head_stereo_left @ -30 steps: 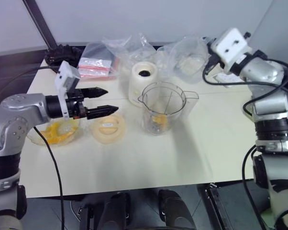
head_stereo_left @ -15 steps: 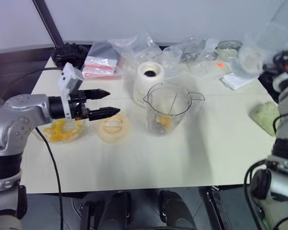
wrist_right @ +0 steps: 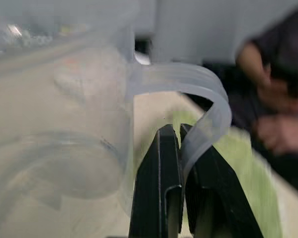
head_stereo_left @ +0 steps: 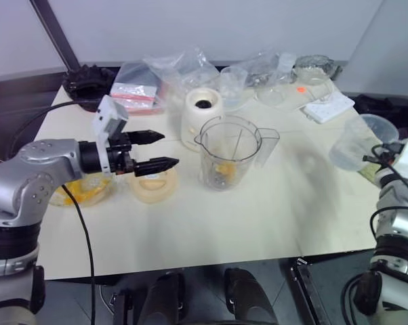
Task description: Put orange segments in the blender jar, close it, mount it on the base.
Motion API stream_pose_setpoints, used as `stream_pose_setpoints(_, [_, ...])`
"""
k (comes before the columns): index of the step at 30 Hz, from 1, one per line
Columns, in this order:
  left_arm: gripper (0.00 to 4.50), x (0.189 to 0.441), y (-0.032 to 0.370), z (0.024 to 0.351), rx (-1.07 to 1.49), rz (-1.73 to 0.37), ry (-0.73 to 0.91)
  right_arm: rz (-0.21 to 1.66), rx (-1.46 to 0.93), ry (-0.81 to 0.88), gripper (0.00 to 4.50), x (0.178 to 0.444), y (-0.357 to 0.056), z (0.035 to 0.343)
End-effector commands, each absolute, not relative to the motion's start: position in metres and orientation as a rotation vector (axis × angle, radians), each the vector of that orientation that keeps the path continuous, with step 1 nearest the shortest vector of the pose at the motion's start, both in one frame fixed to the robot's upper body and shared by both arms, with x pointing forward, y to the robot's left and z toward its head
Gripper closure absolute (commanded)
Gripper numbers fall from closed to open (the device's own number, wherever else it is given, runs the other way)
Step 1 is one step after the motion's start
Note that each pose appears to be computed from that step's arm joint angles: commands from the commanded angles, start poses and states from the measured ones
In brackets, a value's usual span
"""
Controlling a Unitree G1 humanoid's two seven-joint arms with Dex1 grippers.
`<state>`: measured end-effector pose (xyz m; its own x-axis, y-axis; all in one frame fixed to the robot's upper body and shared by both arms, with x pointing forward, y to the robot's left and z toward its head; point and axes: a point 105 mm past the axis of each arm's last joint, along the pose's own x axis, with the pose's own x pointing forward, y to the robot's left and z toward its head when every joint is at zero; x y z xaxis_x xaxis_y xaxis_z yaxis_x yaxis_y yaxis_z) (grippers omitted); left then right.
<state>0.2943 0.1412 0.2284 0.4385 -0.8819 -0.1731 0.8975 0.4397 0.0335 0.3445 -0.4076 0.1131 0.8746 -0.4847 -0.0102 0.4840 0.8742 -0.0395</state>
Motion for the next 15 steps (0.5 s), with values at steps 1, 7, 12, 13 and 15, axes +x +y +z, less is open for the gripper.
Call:
stream_pose_setpoints(1, [0.00,0.292,0.142,0.235,0.147,-1.104,0.111,-0.508,-0.027,-0.099,4.46,0.356,-0.405,0.138])
stream_pose_setpoints(7, [0.00,0.291,0.145,0.233,0.144,-1.081,0.118,-0.522,0.003,-0.073,4.46,0.366,-0.396,0.124])
stream_pose_setpoints(12, [0.00,0.279,0.144,0.227,0.153,-1.129,0.157,-0.515,0.000,-0.056,4.46,0.369,-0.391,0.118])
stream_pose_setpoints(13, [0.00,0.280,0.144,0.227,0.152,-1.128,0.155,-0.516,0.002,-0.052,4.46,0.369,-0.391,0.116])
stream_pose_setpoints(15, [0.00,0.281,0.145,0.228,0.152,-1.127,0.153,-0.518,-0.005,-0.037,4.46,0.370,-0.390,0.113])
